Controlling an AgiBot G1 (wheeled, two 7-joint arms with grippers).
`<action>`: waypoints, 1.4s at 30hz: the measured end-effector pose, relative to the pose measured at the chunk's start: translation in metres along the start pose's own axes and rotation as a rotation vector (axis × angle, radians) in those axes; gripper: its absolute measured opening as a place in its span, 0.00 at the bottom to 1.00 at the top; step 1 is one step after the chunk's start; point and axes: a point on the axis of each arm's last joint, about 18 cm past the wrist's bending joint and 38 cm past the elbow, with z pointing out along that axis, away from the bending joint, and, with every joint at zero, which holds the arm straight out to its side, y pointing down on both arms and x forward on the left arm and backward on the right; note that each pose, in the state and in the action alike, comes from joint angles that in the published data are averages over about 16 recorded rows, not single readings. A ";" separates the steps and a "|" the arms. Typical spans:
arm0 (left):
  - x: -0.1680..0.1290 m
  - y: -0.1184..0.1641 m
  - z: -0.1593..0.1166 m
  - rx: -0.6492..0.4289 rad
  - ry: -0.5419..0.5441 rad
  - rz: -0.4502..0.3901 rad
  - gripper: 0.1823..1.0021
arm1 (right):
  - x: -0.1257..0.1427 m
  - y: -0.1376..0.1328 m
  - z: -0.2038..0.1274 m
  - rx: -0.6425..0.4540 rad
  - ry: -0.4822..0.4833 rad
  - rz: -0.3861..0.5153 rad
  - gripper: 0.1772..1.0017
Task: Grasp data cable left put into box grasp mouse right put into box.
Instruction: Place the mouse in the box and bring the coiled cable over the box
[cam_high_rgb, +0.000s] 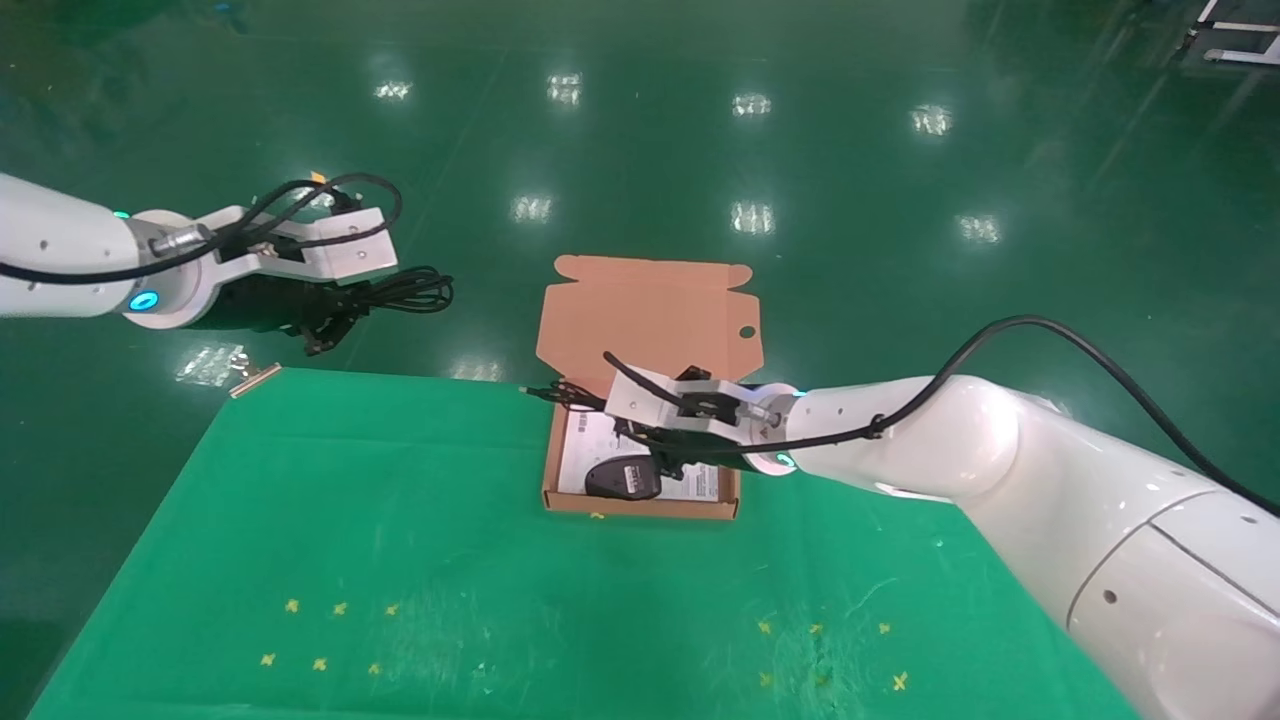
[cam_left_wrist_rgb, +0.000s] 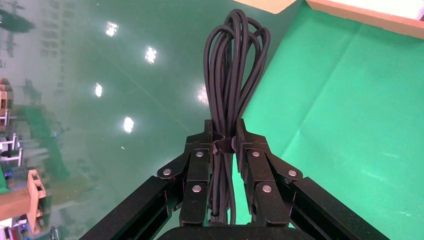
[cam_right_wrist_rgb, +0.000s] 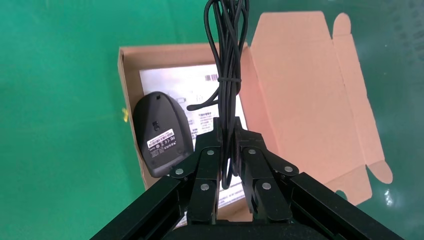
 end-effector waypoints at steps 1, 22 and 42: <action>0.000 0.000 0.000 0.001 0.000 0.000 0.10 | 0.000 0.000 0.000 0.000 -0.001 0.001 0.04; 0.046 -0.029 0.027 0.086 0.068 0.015 0.10 | 0.020 0.022 -0.025 -0.008 0.047 0.010 0.28; 0.136 -0.079 0.103 0.213 0.123 0.100 0.10 | 0.062 0.082 -0.110 -0.092 0.146 -0.006 0.81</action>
